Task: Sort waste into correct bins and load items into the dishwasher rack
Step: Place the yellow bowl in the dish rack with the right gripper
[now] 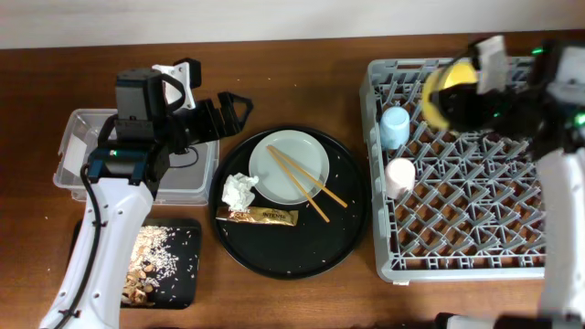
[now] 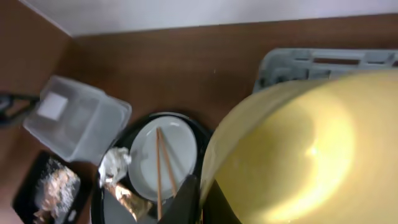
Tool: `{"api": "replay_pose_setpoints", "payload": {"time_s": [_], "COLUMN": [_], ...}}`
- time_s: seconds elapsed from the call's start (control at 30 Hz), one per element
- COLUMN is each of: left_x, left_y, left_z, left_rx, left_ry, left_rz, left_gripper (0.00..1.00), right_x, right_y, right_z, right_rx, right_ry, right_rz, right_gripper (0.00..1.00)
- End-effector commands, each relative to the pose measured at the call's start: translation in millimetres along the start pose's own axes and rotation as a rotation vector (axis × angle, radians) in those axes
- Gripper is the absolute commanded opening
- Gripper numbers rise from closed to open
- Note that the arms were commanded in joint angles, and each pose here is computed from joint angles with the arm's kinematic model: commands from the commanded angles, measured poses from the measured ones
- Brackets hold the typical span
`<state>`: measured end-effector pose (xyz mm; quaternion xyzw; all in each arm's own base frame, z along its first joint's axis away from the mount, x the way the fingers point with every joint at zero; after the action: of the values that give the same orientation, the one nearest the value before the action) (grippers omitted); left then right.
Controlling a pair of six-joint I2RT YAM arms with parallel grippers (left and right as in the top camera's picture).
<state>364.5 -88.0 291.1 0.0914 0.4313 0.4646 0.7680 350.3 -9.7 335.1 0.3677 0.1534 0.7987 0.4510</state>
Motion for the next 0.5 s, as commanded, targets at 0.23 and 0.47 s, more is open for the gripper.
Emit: {"api": "replay_pose_setpoints", "payload": {"time_s": [0.23, 0.47], "left_x": [-5, -5], "left_y": [5, 5], "left_z": [4, 4], "left_rx": [-0.02, -0.02], "left_ry": [-0.014, -0.014], "left_rz": [-0.007, -0.007], "left_gripper": [1.0, 0.99], "right_x": [-134, -186], "right_y": [-75, -84], "right_z": [-11, -55], "right_rx": [-0.176, 0.039], "right_ry": [-0.186, -0.367], "right_rz": [0.667, 0.24], "right_gripper": [0.04, 0.04]}}
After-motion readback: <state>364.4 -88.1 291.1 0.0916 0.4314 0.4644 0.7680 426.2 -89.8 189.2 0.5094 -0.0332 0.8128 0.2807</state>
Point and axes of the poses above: each gripper's point midway between its finger pads, its own y axis back along the fingers, its own x axis along the line the jaws close on, z = x × y, the point moved 6 cm from there along y, back along the fingers, and after that the axes turned 1 degree about -y, right-handed, at the moved point
